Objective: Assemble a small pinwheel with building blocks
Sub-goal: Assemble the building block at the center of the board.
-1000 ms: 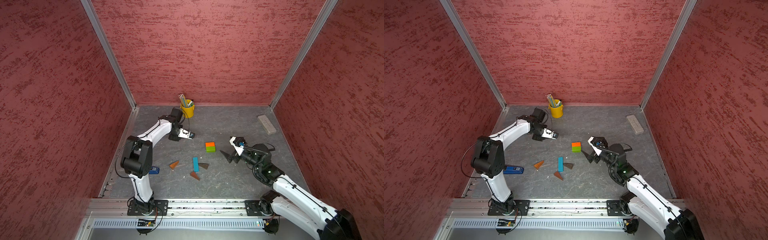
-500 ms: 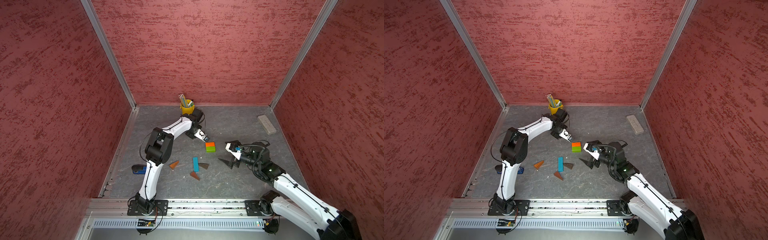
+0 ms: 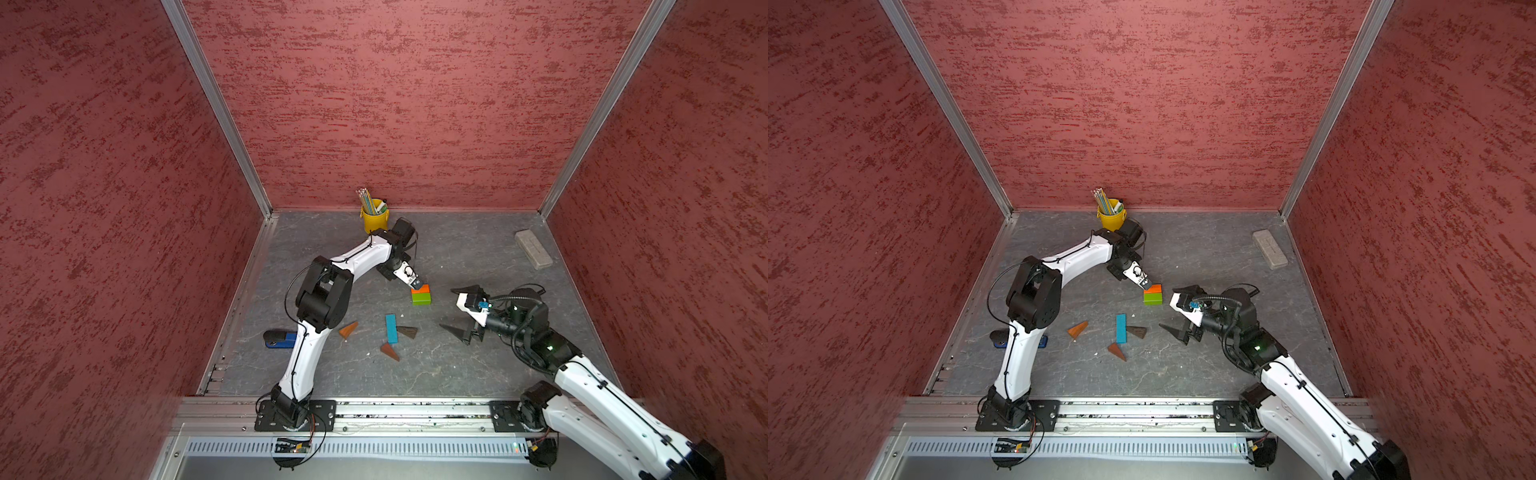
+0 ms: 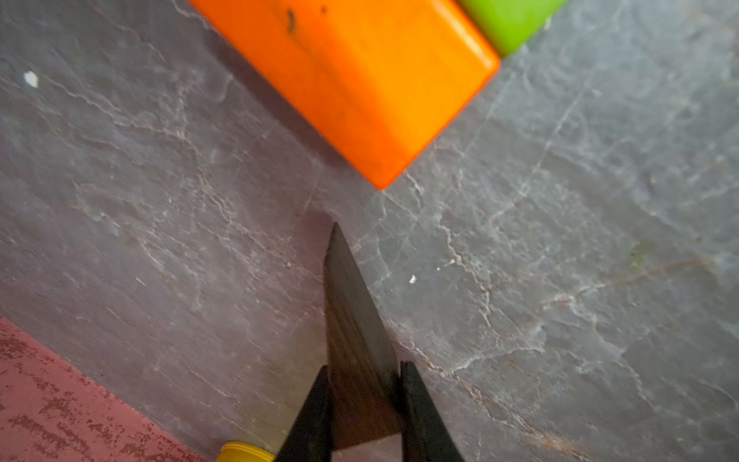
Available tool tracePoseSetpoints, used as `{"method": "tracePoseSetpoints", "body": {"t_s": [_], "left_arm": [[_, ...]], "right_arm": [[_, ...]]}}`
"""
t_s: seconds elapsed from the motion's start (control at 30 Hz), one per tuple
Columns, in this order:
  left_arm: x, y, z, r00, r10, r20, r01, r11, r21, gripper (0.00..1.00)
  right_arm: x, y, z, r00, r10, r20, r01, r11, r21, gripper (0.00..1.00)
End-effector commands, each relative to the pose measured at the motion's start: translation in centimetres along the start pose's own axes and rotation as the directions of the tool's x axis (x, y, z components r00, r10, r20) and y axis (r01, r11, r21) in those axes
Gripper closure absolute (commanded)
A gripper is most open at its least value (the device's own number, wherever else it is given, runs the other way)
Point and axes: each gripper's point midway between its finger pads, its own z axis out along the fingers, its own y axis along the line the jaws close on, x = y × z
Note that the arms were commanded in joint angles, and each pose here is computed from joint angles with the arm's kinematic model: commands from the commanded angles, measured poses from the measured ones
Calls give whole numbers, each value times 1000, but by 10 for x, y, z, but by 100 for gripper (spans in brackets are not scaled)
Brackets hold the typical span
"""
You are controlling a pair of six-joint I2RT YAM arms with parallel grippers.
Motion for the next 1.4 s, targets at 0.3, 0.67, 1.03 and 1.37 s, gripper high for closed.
{"method": "tracePoseSetpoints", "body": {"t_s": [0.3,0.67,1.03,1.37], "left_arm": [[-12,1,10,999,38,22,-39,999,18,82],[-16,-1,14,998,49,31,-49,999,23,81],[-12,3,21,998,54,15,-54,999,-1,72],[-9,7,19,999,43,10,-42,999,-29,59]], "right_arm": [[-2,7,-1,1000,-11,18,11,999,-36,4],[-2,8,0,1000,-11,16,12,999,-45,4],[-3,10,0,1000,-15,24,17,998,-58,4],[-5,13,0,999,-19,40,22,997,-74,3]]}}
